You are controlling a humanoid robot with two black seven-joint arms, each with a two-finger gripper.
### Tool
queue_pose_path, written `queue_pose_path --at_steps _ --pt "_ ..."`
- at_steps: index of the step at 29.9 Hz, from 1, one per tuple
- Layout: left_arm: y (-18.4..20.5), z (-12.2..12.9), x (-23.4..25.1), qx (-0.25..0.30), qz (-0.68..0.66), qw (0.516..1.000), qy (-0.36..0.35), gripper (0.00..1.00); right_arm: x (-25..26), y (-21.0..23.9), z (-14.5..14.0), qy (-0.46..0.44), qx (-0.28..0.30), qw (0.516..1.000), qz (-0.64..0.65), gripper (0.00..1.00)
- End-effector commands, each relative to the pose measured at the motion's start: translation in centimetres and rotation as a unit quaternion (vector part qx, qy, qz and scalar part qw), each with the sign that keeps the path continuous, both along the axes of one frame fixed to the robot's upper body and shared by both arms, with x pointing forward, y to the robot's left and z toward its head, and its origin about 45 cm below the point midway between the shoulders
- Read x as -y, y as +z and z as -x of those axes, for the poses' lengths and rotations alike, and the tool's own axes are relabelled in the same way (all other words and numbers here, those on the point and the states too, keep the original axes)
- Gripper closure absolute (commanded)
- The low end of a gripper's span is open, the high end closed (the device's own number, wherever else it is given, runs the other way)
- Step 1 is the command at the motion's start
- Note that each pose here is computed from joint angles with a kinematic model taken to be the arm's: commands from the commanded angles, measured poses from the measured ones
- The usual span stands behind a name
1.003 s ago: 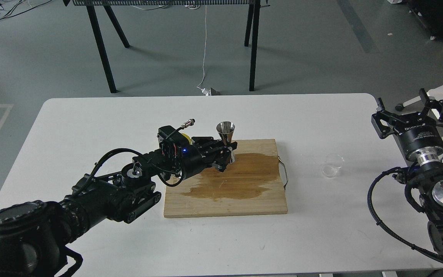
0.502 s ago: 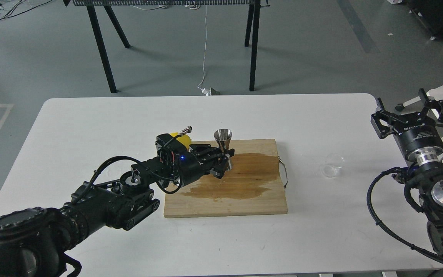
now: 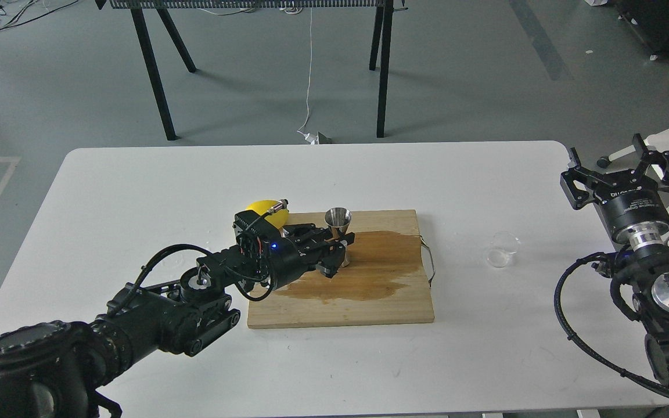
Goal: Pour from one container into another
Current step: 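Lower the jigger upright onto the board and open the left gripper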
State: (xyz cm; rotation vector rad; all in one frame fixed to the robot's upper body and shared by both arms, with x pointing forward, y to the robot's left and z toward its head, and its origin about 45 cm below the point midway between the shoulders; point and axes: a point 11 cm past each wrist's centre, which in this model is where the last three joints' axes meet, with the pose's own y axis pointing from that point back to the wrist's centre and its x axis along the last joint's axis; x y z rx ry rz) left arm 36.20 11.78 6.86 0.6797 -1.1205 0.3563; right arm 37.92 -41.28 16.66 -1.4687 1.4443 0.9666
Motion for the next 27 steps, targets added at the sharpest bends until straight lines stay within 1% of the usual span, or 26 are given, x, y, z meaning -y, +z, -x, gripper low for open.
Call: queue_pose_path --at_steps 1,4,5,6,7,8,16,27 --pt "0.0 0.1 0.1 0.000 0.001 1.000 -0.001 0.56 -0.1 0.0 0.0 0.001 0.000 1.000 -0.001 0.01" --pt "0.0 0.1 0.1 0.000 0.002 1.000 -0.001 0.49 -0.2 0.0 0.0 0.001 0.000 1.000 -0.002 0.01" --pt "0.0 0.1 0.1 0.000 0.002 1.000 -0.001 0.44 -0.2 0.0 0.0 0.001 0.000 1.000 -0.002 0.01" --pt "0.0 0.1 0.2 0.000 0.002 1.000 -0.002 0.36 -0.1 0.0 0.0 0.001 0.000 1.000 -0.001 0.01" --pt "0.1 0.1 0.2 0.001 0.003 1.000 -0.002 0.25 -0.2 0.0 0.0 0.001 0.000 1.000 -0.002 0.01" --pt "0.1 0.1 0.2 0.001 0.003 1.000 -0.002 0.23 -0.2 0.0 0.0 0.001 0.000 1.000 -0.002 0.01" --pt "0.2 0.2 0.4 0.001 0.006 1.000 -0.004 0.20 0.0 0.0 0.0 -0.001 0.001 1.000 -0.002 0.01" --pt "-0.7 1.3 0.5 -0.012 0.011 1.000 -0.005 0.19 -0.1 -0.1 0.1 -0.001 0.000 1.000 -0.003 0.01"
